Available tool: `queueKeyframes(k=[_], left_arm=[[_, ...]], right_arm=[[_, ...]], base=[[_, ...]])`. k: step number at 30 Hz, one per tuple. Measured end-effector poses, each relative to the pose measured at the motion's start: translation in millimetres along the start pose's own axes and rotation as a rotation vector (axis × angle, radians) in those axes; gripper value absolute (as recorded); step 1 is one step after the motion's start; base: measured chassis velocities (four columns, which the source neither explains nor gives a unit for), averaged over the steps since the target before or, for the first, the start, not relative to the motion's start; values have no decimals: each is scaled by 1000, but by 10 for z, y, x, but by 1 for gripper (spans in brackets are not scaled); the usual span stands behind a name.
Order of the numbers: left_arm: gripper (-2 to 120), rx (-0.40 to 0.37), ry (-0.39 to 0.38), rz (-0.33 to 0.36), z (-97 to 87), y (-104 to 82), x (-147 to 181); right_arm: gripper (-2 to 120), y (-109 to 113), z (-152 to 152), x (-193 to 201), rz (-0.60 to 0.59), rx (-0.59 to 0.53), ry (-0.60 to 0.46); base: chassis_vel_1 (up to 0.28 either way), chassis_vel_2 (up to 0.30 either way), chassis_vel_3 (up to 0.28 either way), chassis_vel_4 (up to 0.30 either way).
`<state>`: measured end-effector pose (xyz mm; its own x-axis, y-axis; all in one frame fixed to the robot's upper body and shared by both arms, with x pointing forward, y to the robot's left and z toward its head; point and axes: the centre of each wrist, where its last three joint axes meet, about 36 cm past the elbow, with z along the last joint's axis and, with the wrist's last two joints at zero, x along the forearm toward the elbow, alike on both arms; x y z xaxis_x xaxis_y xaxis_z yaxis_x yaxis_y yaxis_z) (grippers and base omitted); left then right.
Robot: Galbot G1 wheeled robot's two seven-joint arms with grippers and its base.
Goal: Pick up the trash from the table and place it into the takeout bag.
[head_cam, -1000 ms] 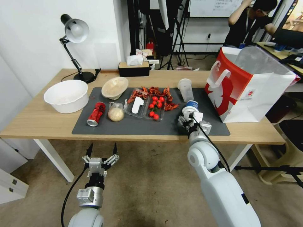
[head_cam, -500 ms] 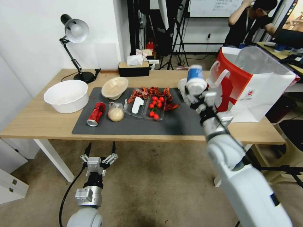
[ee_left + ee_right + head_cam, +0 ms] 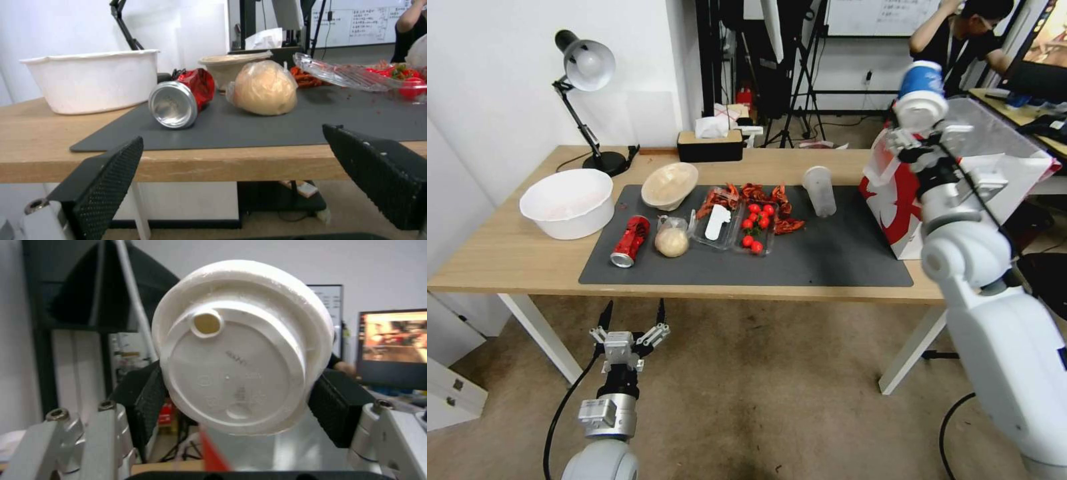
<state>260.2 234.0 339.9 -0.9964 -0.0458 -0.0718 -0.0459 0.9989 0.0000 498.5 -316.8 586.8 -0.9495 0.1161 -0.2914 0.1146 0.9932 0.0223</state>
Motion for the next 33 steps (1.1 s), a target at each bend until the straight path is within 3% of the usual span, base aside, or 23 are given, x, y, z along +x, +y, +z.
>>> queueKeyframes(k=[5, 11, 22, 33], left_arm=[[100, 2, 3, 1, 2, -10, 7], [100, 3, 0, 2, -15, -20, -3], [100, 2, 1, 2, -16, -15, 4], [100, 1, -7, -1, -15, 13, -20]], right_arm=[[74, -107, -5, -59, 29, 2, 6], [99, -170, -6, -52, 52, 2, 7], [100, -145, -44, 14, 42, 5, 4], [100, 168, -210, 453, -124, -89, -10]], base=[[0, 0, 0, 0], [0, 0, 0, 0], [0, 0, 0, 0], [0, 0, 0, 0]])
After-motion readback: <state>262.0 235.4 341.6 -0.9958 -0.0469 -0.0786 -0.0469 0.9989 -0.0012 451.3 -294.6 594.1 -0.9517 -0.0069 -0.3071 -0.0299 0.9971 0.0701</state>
